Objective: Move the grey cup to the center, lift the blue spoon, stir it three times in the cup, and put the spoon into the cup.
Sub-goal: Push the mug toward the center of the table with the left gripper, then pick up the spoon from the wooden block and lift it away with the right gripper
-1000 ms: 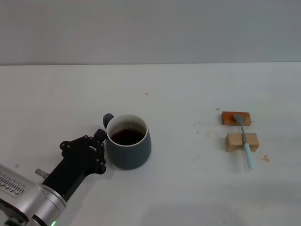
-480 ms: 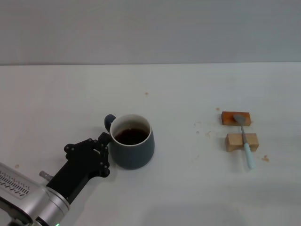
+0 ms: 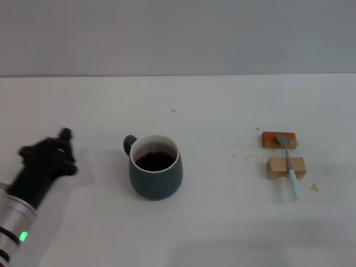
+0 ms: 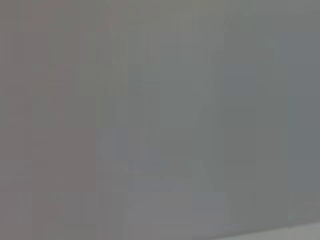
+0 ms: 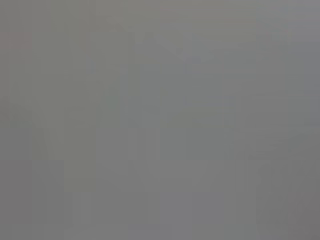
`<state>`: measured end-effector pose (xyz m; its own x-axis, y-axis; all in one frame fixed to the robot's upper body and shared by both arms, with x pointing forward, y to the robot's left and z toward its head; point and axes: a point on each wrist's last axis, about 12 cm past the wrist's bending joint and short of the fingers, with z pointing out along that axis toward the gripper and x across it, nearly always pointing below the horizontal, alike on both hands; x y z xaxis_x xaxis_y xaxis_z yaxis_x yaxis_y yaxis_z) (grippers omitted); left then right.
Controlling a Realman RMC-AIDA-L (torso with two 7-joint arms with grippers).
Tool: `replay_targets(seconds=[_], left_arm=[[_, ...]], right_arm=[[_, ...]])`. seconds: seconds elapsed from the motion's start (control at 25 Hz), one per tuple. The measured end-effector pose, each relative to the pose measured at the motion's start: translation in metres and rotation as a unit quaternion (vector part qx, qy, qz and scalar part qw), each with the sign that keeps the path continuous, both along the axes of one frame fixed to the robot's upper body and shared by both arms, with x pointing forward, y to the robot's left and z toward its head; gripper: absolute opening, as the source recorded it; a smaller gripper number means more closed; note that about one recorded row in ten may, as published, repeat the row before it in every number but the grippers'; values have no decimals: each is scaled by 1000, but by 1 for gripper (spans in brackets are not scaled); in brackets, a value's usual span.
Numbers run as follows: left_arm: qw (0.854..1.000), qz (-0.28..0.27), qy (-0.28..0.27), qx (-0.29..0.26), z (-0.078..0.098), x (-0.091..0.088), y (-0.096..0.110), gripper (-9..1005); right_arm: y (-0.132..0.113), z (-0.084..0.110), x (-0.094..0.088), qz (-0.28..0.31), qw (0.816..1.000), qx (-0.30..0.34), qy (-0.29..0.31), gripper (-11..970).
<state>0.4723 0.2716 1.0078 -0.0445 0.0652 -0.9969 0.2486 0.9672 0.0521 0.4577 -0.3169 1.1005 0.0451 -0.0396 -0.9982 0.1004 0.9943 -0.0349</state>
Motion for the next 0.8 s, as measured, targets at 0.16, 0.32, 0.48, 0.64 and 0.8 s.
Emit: replay_targets(seconds=[0.16, 0.32, 0.48, 0.64, 0.8], left_arm=[[999, 42, -9, -6, 6, 6, 21, -2], [998, 65, -19, -5, 10, 6, 35, -2], [997, 67, -22, -1, 11, 7, 39, -2], [997, 68, -25, -1, 13, 7, 40, -3], [997, 69, -27, 0, 15, 7, 41, -3]], right_arm=[[20, 0, -6, 26, 1000, 7, 1, 736], [48, -1, -21, 60, 998, 17, -10, 736], [71, -8, -34, 84, 996, 32, -7, 735], [78, -14, -42, 90, 995, 42, 1, 735], [85, -24, -49, 96, 994, 58, 13, 734]])
